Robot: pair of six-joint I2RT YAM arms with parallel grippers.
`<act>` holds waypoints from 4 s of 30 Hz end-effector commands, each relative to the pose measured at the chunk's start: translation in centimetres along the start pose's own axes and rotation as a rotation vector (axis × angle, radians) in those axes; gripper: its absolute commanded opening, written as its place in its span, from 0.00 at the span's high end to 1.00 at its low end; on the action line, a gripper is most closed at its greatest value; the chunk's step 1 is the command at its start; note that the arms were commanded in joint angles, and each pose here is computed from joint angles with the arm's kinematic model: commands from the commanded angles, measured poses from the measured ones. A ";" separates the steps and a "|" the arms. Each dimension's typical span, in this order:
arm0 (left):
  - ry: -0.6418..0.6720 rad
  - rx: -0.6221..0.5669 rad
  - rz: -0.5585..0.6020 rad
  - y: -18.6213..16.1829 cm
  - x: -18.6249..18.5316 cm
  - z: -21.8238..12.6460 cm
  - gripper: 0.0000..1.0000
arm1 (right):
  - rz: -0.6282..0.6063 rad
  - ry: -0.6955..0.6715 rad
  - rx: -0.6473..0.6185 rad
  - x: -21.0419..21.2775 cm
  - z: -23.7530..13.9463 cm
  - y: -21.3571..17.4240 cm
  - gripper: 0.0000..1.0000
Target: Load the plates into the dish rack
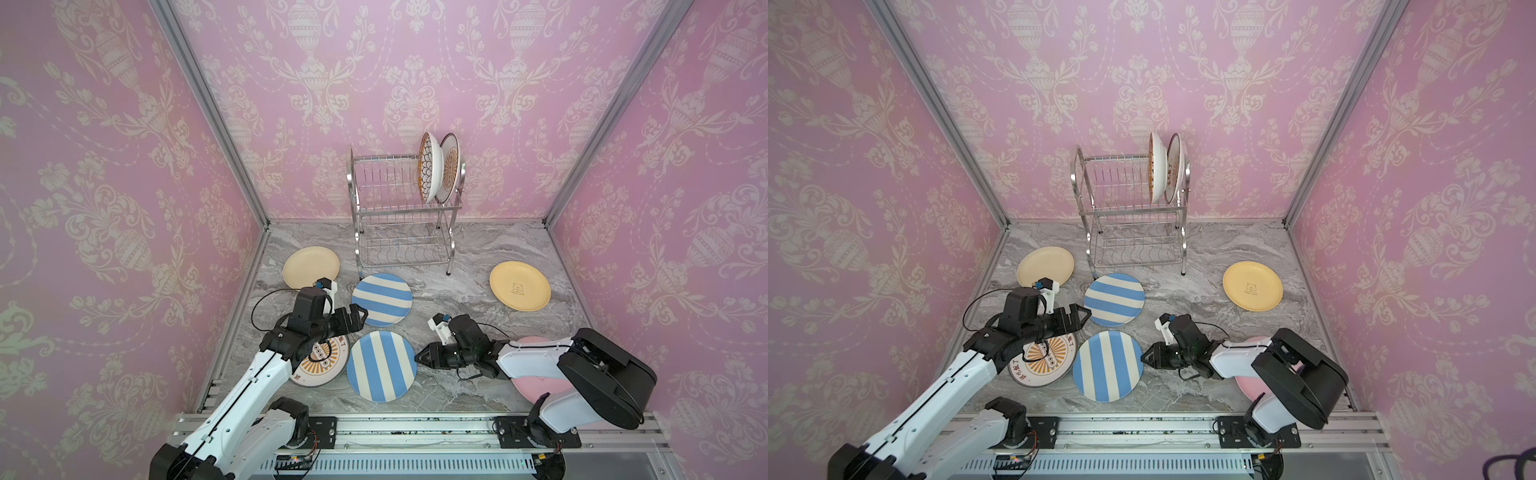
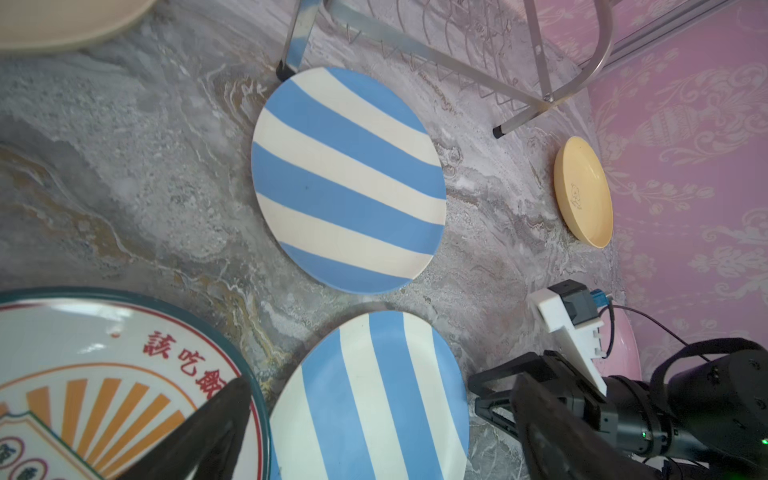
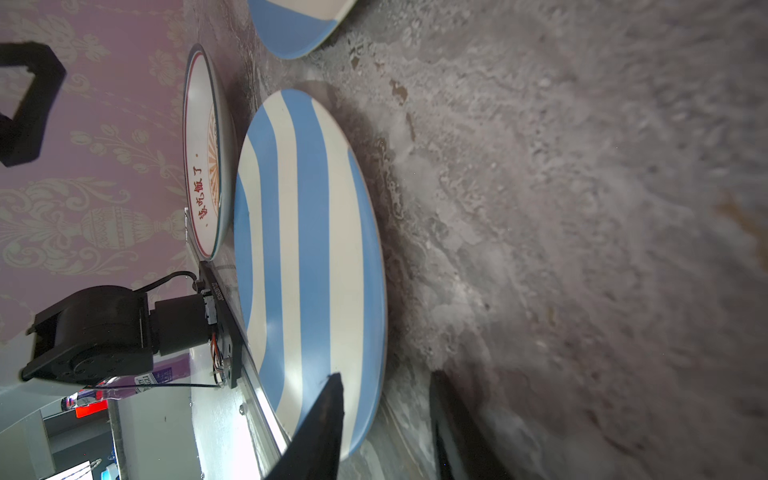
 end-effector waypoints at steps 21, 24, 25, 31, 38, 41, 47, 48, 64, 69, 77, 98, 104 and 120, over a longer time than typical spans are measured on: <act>0.212 0.329 -0.127 -10.8 1.2 -0.8 0.01 | 0.017 -0.154 0.088 -3.0 0.6 -3.2 0.59; 0.235 0.331 -0.119 -11.1 1.7 -0.6 0.01 | 0.019 -0.156 0.081 -3.1 0.5 -3.3 0.59; 0.244 0.333 -0.113 -11.2 1.8 -0.6 0.01 | 0.017 -0.158 0.080 -3.1 0.5 -3.4 0.58; 0.291 0.367 -0.068 -12.2 2.1 0.1 0.01 | 0.017 -0.164 0.069 -3.1 0.4 -3.3 0.58; 0.278 0.331 -0.065 -12.7 3.2 1.5 0.01 | 0.015 -0.168 0.070 -3.1 0.4 -3.3 0.56; 0.269 0.318 -0.061 -12.9 3.5 2.0 0.01 | 0.014 -0.167 0.067 -3.1 0.4 -3.2 0.56; 0.217 0.273 -0.031 -12.3 2.8 3.0 0.01 | 0.017 -0.176 0.067 -3.1 0.3 -3.2 0.56; 0.213 0.266 -0.027 -12.1 2.7 3.0 0.01 | 0.019 -0.181 0.069 -3.2 0.3 -3.3 0.56; 0.189 0.360 0.045 -12.7 1.6 4.7 0.01 | 0.043 -0.145 0.060 -3.4 0.5 -3.7 0.60; 0.196 0.331 0.043 -12.5 1.9 3.6 0.01 | 0.052 -0.158 0.012 -3.5 -0.5 -3.5 0.68; 0.112 0.331 0.006 -12.8 1.0 4.6 0.01 | 0.078 -0.076 -0.123 -1.8 -2.0 -1.8 0.86; 0.114 0.334 0.043 -12.8 1.0 5.0 0.01 | 0.104 -0.067 -0.095 -3.3 -1.0 -3.0 0.58; 0.102 0.334 0.044 -12.9 0.8 4.9 0.01 | 0.137 0.005 -0.109 -3.0 -0.2 -3.0 0.63; 0.095 0.308 0.079 -11.9 -0.4 4.6 0.01 | 0.098 -0.046 -0.185 -1.3 -2.4 -1.1 0.94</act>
Point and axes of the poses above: each gripper's point midway between its finger pads, its own z axis out along the fingers, its own x axis along the line the jaws close on, y = z × x, the point moved 5 cm from there along -z, back along the fingers, and after that the axes turned 2 degrees about -z, right-handed, at the moved point
